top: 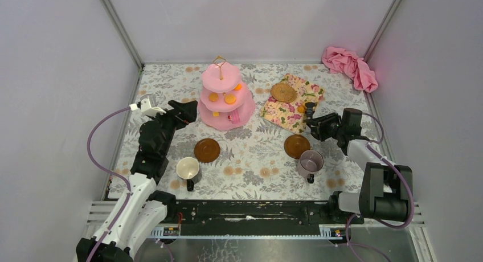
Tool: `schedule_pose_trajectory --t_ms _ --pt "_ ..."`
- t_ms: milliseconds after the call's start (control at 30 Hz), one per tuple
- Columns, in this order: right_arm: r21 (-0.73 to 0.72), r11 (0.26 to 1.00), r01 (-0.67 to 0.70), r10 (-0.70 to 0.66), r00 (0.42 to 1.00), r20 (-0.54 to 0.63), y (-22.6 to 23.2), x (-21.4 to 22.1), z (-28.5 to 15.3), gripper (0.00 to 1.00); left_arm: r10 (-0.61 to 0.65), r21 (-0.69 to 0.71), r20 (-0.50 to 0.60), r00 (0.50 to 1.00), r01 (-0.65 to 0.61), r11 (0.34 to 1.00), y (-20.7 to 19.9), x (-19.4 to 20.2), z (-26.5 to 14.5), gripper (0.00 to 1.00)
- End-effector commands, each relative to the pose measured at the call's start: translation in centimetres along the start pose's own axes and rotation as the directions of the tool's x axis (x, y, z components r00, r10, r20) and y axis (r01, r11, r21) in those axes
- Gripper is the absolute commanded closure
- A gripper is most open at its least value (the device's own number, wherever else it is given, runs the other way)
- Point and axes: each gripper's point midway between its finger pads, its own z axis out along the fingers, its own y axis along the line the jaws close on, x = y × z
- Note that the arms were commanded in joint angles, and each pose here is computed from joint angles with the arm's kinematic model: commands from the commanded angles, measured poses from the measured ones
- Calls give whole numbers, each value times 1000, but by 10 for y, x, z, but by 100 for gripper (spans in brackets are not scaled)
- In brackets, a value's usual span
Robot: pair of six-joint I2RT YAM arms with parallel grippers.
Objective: Serve the afternoon tea
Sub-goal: Pick up the desert from the tray.
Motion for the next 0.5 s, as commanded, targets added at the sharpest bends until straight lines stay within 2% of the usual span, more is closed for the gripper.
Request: schedule_pose_trajectory --t_ms 0,467 --pt "-52 998 37 -37 999 12 23 -9 -4 60 -11 31 17 1000 10 999 -7 -3 0 0" --pt "-57 998 29 -29 1000 8 22 -17 -4 60 -12 28 11 1000 11 1000 -6 -2 2 0"
